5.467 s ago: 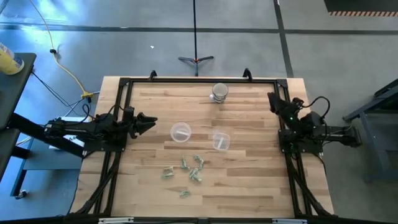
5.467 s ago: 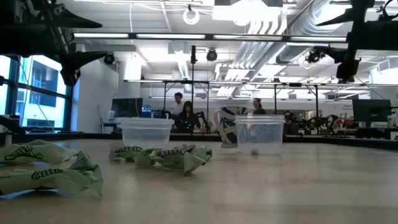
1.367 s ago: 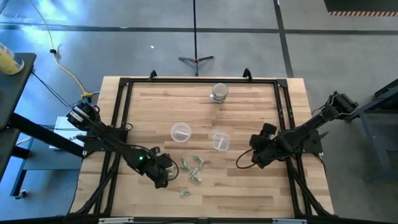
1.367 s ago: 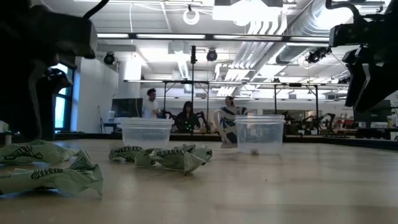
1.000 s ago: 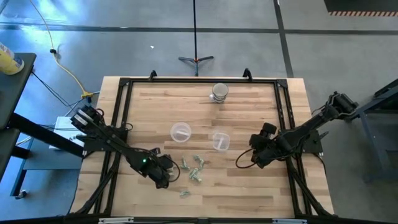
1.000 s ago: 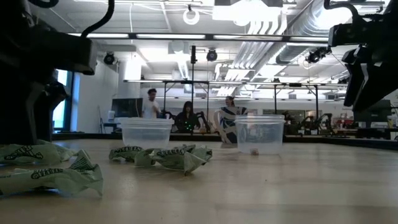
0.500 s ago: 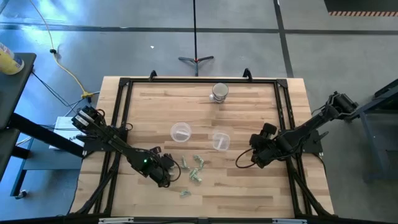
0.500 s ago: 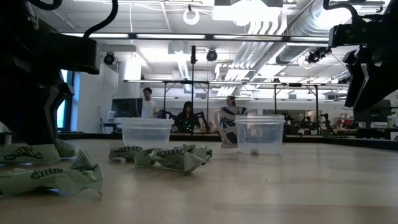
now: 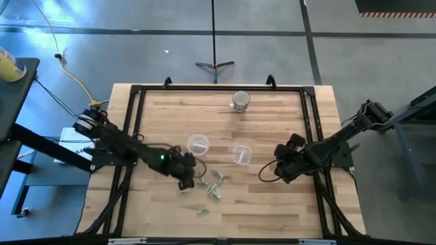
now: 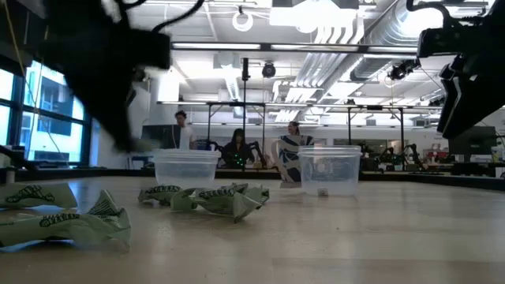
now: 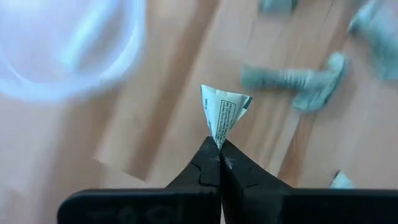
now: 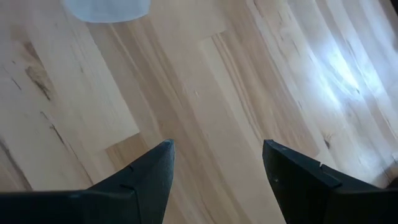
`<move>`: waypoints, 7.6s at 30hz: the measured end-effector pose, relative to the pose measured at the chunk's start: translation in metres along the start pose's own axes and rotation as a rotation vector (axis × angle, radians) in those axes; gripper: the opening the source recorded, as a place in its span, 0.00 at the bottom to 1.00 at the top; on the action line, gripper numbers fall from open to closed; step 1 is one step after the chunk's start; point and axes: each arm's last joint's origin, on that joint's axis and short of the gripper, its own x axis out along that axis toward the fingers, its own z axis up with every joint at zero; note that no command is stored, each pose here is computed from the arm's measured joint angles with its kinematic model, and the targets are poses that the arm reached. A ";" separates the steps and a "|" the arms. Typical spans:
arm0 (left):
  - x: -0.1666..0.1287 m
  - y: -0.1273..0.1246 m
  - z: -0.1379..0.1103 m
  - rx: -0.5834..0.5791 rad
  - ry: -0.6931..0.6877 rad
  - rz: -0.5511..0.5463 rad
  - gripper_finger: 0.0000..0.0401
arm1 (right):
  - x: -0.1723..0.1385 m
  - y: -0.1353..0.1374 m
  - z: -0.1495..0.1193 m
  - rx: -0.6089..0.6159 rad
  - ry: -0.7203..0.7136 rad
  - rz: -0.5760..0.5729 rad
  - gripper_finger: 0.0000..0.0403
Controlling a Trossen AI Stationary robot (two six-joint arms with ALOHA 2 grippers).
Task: Pick and place Stevia / Truvia into bins
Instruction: Put the green stevia packet into the left transparent container, then adjust the transparent containers, then put the green stevia packet into the left transparent container
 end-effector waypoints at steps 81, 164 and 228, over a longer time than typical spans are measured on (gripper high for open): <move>-0.005 0.107 -0.026 -0.227 -0.001 0.039 0.26 | 0.022 0.021 0.143 -0.039 -0.230 0.213 0.59; -0.031 0.030 -0.055 -0.071 -0.087 -0.210 0.13 | 0.081 0.036 0.184 -0.251 -0.226 0.574 0.33; 0.008 -0.044 -0.054 -0.005 0.057 -0.308 0.65 | -0.034 0.006 0.053 -0.155 -0.328 0.094 0.33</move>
